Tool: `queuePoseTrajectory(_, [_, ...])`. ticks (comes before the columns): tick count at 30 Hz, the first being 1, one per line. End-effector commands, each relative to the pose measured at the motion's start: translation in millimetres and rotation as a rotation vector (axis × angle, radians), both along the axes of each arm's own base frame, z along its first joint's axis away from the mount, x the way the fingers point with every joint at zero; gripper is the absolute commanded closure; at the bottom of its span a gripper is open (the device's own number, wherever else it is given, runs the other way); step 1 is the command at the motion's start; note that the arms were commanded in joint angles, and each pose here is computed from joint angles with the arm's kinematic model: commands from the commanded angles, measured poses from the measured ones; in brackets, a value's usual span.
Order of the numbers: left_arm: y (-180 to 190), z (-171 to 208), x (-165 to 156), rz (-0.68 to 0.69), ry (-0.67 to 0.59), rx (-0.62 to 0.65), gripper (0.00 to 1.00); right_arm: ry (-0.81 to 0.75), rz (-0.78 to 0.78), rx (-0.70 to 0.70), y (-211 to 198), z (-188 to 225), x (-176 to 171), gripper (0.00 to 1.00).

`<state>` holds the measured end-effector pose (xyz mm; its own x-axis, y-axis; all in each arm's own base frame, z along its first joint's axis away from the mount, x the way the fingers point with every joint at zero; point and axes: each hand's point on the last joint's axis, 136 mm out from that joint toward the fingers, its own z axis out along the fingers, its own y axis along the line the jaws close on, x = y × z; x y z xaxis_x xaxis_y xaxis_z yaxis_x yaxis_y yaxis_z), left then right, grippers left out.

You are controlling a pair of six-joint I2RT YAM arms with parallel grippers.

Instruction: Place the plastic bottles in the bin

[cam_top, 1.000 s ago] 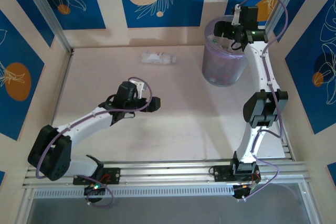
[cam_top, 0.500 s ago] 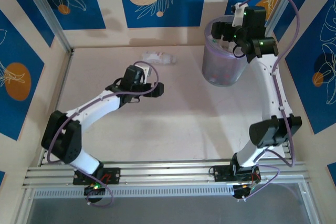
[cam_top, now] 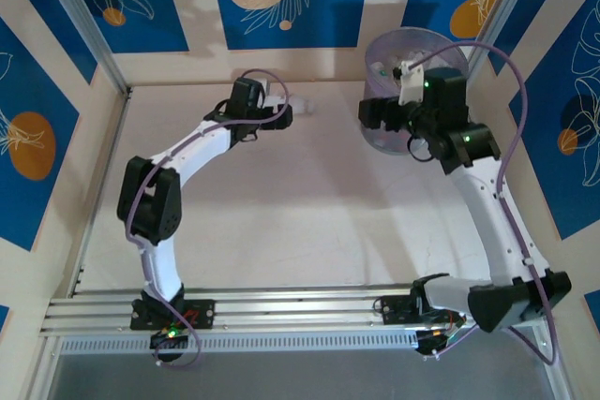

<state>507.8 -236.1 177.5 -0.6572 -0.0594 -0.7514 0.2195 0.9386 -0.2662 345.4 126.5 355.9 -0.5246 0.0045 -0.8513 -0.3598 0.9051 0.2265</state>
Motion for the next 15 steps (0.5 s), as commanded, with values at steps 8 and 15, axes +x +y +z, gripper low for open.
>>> queuePoseTrajectory(8, [5.3,9.8,87.8,0.082,-0.185,0.194,0.00,0.130,0.074,0.054,18.5,-50.0,-49.2,0.16])
queuePoseTrajectory(15, [-0.4,-11.5,136.7,0.075,-0.188,0.327,0.00,0.179,0.063,0.062,15.3,-68.3,-62.6,0.16])
